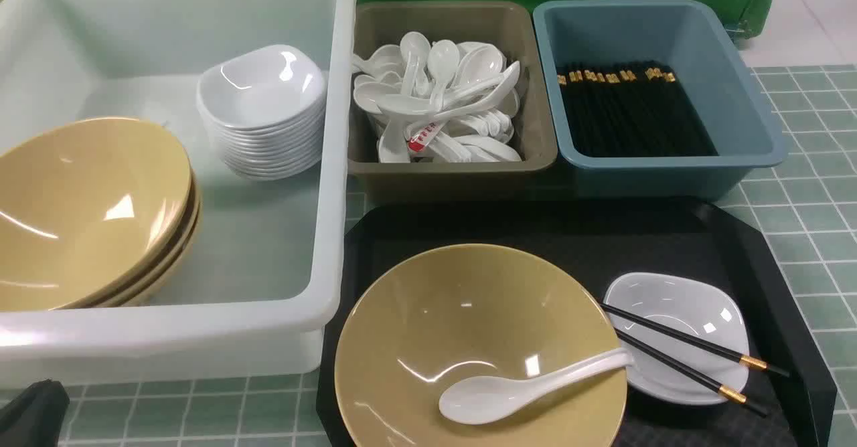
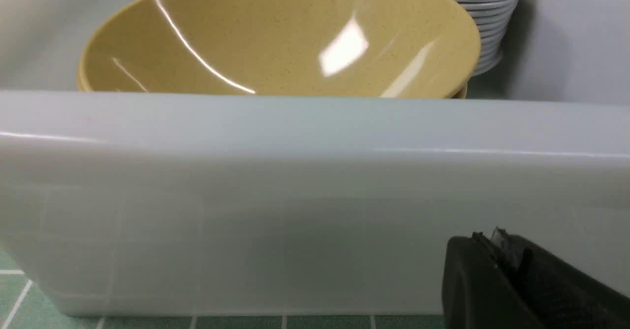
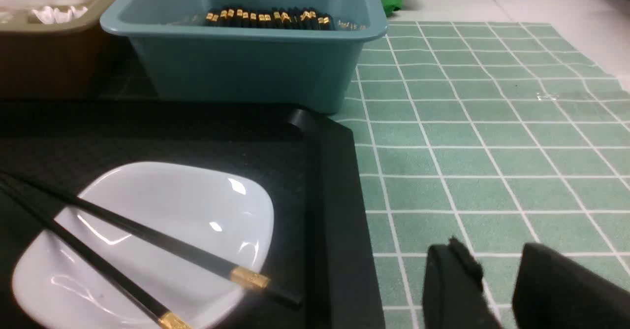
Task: On blue table put chopsticks spoon bowls plates into blue grey white boxes.
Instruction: 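Move the grippers toward the tableware on the black tray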
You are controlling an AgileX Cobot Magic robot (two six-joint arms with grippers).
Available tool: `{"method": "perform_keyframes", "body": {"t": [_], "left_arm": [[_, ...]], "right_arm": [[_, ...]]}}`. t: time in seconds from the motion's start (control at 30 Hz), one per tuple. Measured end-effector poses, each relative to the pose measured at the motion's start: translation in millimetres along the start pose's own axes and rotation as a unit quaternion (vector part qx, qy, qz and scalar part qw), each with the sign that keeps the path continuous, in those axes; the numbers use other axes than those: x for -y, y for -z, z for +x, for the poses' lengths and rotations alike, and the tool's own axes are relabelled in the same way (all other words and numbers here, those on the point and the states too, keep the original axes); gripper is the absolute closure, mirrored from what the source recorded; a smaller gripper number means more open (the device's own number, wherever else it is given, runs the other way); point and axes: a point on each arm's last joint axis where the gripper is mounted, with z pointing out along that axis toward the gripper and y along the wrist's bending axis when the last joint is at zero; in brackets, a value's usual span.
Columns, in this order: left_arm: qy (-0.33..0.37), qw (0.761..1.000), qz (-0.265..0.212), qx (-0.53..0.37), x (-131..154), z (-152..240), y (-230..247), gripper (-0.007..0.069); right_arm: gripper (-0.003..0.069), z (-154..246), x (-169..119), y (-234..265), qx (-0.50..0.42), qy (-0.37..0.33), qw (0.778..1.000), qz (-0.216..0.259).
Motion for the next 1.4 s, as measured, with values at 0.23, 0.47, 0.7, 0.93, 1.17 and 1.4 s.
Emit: {"method": "perform_keyframes", "body": {"t": [0.23,0.47,0.7,0.93,1.17,1.4], "left_arm": [[0.0,1.0,0.0,0.0,0.0,0.0,0.0,0.0638],[-0.009,1.0,-0.003,0.0,-0.5,0.0,0.0,0.0638],[-0.01,1.0,-0.003,0.0,-0.6,0.0,0.0,0.0638],[-0.01,1.0,-0.003,0.0,-0.6,0.0,0.0,0.0638],[-0.01,1.0,-0.003,0.0,-0.6,0.0,0.0,0.0638],[-0.011,1.0,-0.004,0.0,-0.6,0.0,0.0,0.0638]], "right_arm": [[0.0423,0.0,0.0,0.0,0.0,0.0,1.0,0.0],[0.0423,0.0,0.0,0.0,0.0,0.0,1.0,0.0],[0.0423,0.0,0.0,0.0,0.0,0.0,1.0,0.0],[0.0422,0.0,0.0,0.0,0.0,0.0,1.0,0.0],[0.0422,0.0,0.0,0.0,0.0,0.0,1.0,0.0],[0.0422,0.0,0.0,0.0,0.0,0.0,1.0,0.0]]}}
